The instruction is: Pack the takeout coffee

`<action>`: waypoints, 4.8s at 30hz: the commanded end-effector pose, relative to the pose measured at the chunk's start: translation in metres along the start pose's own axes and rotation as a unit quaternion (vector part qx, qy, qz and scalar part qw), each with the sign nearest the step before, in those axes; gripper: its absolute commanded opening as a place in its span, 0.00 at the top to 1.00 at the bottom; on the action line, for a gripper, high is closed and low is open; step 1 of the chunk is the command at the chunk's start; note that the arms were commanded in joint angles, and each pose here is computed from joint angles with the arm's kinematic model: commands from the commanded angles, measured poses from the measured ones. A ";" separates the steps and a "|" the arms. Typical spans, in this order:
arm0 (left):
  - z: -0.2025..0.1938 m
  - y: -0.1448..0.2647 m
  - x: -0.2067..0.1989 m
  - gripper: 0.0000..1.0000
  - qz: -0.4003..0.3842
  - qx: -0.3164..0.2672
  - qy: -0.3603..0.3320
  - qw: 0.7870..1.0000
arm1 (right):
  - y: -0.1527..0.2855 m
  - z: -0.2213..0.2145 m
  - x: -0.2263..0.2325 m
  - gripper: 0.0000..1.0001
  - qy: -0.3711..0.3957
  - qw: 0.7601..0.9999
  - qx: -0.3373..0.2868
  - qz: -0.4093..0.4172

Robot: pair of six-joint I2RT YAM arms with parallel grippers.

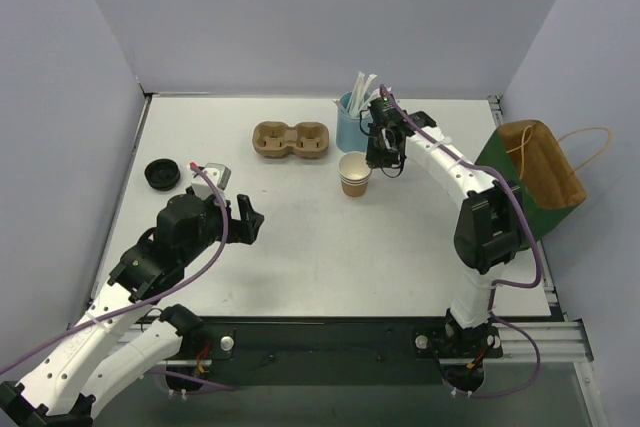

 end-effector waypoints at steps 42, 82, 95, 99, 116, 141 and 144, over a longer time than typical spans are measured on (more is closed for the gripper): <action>0.001 -0.004 -0.008 0.08 -0.007 0.007 -0.007 1.000 | 0.045 0.001 -0.023 1.00 -0.115 0.984 -0.094 0.103; -0.006 -0.010 -0.010 0.08 -0.002 0.030 -0.013 0.999 | 0.090 0.024 0.002 1.00 -0.138 0.948 -0.144 0.248; 0.006 -0.011 -0.010 0.08 0.021 0.007 0.006 1.000 | 0.090 0.021 0.002 1.00 -0.121 0.951 -0.127 0.253; 0.019 -0.023 -0.037 0.08 -0.040 -0.014 0.057 0.997 | 0.063 0.000 -0.007 1.00 -0.117 0.965 -0.117 0.203; 0.018 -0.128 -0.063 0.20 -0.081 0.072 0.194 0.975 | 0.042 -0.018 -0.004 1.00 -0.117 0.969 -0.063 0.209; -0.009 -0.190 -0.065 0.27 -0.129 0.064 0.276 0.951 | 0.061 -0.012 0.013 1.00 -0.180 0.931 -0.102 0.302; -0.012 -0.192 -0.067 0.27 -0.139 0.064 0.282 0.947 | 0.063 -0.010 0.013 1.00 -0.184 0.929 -0.103 0.306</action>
Point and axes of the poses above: each gripper's point midway between its finger pads, its own y axis back along the fingers, its own x axis along the line the jaws close on, z = x × y, the point moved 5 cm from there along y, back along the fingers, and after that the axes turned 11 degrees about y, right-handed, at the moved point
